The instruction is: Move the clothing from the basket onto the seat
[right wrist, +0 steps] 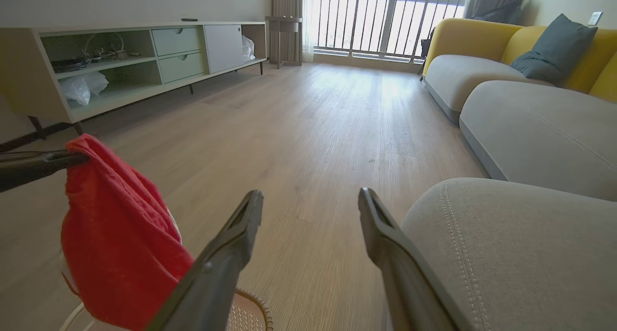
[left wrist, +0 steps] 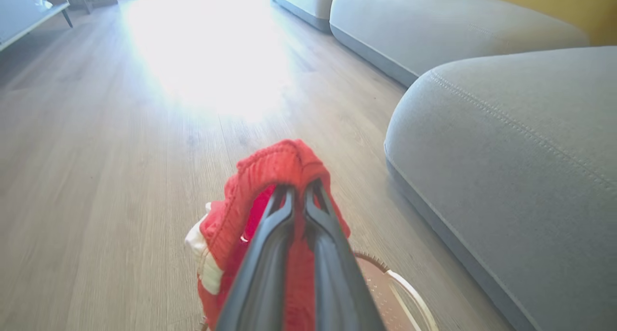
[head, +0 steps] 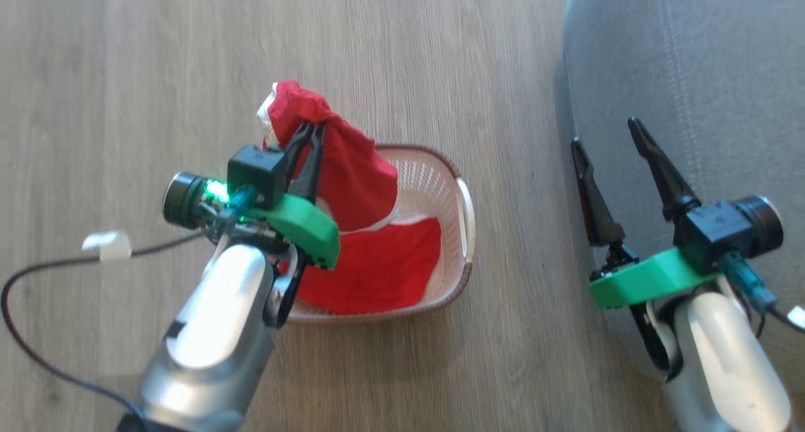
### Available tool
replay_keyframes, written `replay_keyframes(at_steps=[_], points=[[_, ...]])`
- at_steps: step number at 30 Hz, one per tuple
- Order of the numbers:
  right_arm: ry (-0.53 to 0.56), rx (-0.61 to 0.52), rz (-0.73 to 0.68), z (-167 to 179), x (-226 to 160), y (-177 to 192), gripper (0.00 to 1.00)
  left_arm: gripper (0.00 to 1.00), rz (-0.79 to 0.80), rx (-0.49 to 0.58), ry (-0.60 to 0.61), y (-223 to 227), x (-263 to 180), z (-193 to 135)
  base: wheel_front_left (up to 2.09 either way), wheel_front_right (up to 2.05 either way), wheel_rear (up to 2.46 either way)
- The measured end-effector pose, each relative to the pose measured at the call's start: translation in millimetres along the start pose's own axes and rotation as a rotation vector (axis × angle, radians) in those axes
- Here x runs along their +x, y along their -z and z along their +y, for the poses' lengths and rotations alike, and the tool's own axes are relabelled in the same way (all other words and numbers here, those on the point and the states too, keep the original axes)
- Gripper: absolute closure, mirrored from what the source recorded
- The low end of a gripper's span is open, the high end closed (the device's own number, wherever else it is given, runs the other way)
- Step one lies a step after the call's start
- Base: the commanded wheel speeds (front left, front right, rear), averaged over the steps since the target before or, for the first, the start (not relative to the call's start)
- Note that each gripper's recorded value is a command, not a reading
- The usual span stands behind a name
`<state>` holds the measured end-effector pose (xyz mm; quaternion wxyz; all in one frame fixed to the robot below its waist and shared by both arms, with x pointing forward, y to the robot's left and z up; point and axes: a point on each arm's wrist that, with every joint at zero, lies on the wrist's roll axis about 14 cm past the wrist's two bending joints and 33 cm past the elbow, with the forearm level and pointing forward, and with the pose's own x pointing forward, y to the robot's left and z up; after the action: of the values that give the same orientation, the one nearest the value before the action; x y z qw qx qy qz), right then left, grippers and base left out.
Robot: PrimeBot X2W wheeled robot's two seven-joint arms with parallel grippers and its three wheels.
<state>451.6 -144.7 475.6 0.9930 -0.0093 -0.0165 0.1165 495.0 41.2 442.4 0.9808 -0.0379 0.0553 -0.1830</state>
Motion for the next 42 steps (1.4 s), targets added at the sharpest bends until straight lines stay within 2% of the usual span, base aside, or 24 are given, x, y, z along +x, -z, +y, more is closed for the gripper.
replay_keyframes(at_steps=[12, 25, 42], points=[[0.020, 0.023, -0.148, 11.3, -38.0, -61.0, 0.00, 1.00, -0.347, 0.060, -0.017, -119.2, -59.8, -10.6, 0.00, 0.00, 0.00], [-0.016, 0.025, -0.191, 31.2, -67.8, -79.4, 0.00, 1.00, -0.598, 0.027, -0.052, -199.8, -114.7, -20.6, 0.00, 0.00, 0.00], [-0.032, 0.039, -0.210, 39.7, -84.7, -85.7, 0.00, 1.00, -0.765, 0.062, 0.080, -248.8, -142.7, -63.2, 0.00, 0.00, 0.00]])
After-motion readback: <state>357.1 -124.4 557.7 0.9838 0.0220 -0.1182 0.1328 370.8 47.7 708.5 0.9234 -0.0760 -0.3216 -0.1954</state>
